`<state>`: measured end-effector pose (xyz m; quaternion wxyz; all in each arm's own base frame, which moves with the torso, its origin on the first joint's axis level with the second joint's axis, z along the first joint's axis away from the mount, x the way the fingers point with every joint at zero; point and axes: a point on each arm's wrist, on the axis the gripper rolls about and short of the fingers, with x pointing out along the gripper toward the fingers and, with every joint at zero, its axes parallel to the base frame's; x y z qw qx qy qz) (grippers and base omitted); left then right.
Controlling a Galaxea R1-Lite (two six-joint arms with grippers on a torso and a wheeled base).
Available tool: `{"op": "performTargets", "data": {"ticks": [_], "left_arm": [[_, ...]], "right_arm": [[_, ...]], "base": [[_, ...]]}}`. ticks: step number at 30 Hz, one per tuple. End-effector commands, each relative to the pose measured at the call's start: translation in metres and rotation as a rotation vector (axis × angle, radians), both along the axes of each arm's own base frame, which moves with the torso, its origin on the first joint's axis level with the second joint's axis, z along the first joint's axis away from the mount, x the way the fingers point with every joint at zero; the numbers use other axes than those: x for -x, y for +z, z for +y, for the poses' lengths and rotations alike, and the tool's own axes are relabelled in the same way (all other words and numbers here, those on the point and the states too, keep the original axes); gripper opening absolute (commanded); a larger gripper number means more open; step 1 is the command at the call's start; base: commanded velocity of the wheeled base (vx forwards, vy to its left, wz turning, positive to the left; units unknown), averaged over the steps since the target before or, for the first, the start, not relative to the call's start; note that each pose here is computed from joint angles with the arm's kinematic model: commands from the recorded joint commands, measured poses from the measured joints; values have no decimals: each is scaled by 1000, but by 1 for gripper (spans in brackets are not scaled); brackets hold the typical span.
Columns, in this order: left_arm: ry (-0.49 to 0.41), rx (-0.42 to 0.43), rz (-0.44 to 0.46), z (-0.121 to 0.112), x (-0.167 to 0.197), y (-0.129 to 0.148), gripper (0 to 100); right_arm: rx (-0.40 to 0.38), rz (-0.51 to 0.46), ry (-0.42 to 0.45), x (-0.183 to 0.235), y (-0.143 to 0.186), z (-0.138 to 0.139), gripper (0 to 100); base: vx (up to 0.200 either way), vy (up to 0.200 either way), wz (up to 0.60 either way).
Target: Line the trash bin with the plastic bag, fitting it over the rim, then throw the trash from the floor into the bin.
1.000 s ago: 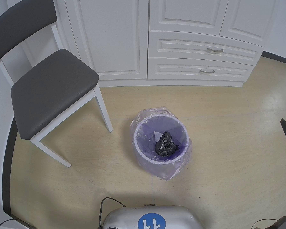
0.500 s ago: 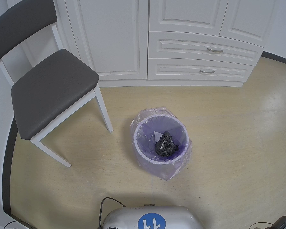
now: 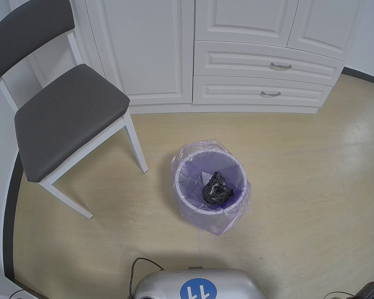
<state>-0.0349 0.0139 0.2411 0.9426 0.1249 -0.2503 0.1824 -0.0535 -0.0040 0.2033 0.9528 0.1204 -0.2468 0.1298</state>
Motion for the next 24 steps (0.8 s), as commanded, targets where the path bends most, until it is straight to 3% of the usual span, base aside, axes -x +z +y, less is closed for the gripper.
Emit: {"op": "performTargets", "data": {"ticks": [1,18,24], "left_arm": [[18,7,-51,2,18,0,100],[33,35,-84,2,39,-12,100],[40,64,-52,-1,41,-25,100]], "right_arm": [[-19,-24,-55,6,-6,0,100],[-27,-39,-158,14,-14,3,100],[-6,-48,-182,18,-19,4,100]], "base": [[0,0,0],[0,0,0],[0,0,0]]}}
